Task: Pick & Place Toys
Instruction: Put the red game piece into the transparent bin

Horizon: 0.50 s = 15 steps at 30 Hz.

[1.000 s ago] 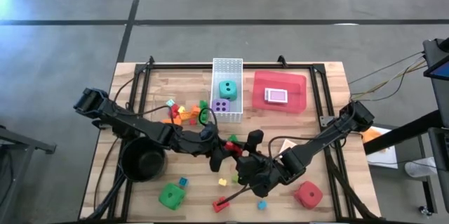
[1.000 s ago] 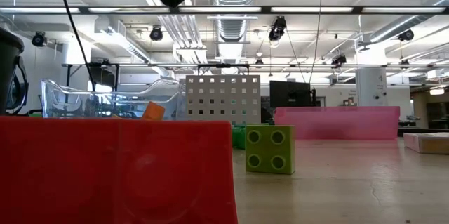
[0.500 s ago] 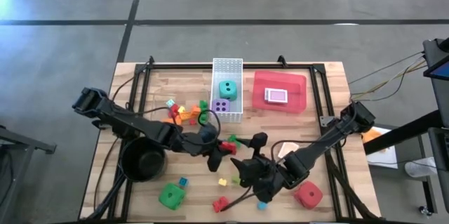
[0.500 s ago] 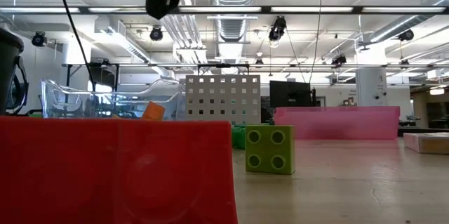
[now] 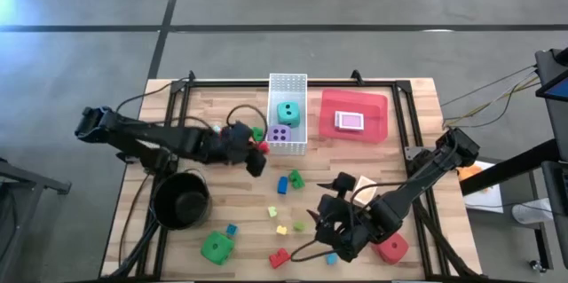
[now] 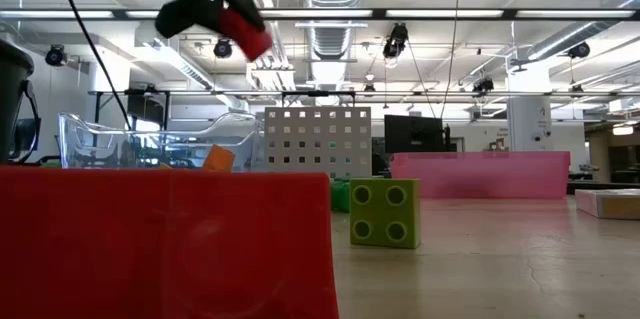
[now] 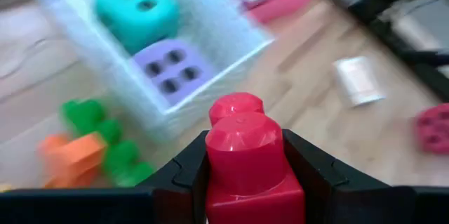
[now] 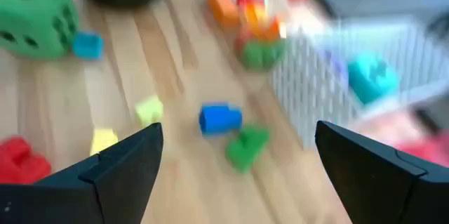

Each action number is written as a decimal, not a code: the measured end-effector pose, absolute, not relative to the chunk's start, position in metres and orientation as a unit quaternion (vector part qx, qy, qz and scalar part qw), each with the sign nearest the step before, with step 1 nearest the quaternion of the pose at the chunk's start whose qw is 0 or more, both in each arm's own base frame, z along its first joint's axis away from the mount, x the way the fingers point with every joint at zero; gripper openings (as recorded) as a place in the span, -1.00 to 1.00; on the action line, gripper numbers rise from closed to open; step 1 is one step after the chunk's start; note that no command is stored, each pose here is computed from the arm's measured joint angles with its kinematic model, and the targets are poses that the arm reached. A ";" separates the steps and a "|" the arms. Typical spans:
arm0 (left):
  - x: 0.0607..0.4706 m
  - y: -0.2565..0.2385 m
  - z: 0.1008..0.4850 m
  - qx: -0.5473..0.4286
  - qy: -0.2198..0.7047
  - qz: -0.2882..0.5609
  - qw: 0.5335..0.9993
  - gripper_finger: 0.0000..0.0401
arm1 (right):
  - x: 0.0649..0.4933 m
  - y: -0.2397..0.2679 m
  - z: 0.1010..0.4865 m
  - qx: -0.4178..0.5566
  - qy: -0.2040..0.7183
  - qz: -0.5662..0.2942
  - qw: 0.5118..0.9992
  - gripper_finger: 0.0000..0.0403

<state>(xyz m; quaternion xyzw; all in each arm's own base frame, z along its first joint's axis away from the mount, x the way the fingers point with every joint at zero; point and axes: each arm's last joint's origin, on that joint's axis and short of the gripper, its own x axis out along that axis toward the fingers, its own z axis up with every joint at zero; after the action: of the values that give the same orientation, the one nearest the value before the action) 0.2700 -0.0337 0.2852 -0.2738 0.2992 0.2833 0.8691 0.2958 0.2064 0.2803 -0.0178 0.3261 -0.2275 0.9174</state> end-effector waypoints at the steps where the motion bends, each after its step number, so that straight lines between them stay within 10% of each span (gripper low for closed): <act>1: 0.269 -0.025 0.284 -0.279 0.317 0.291 0.859 -0.33 | 0.293 0.205 0.278 -0.001 0.340 -0.232 0.911 0.81; 15: 0.240 0.066 0.267 -0.319 0.422 0.406 0.745 -0.33 | 0.242 0.213 0.267 0.063 0.500 -0.276 0.818 0.82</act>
<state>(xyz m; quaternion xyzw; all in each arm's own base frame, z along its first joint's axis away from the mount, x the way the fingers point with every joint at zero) 0.2404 0.0664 0.2667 -0.3191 0.4221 0.4061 0.7451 0.2416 0.2130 0.2665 0.0632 0.5002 -0.2762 0.8182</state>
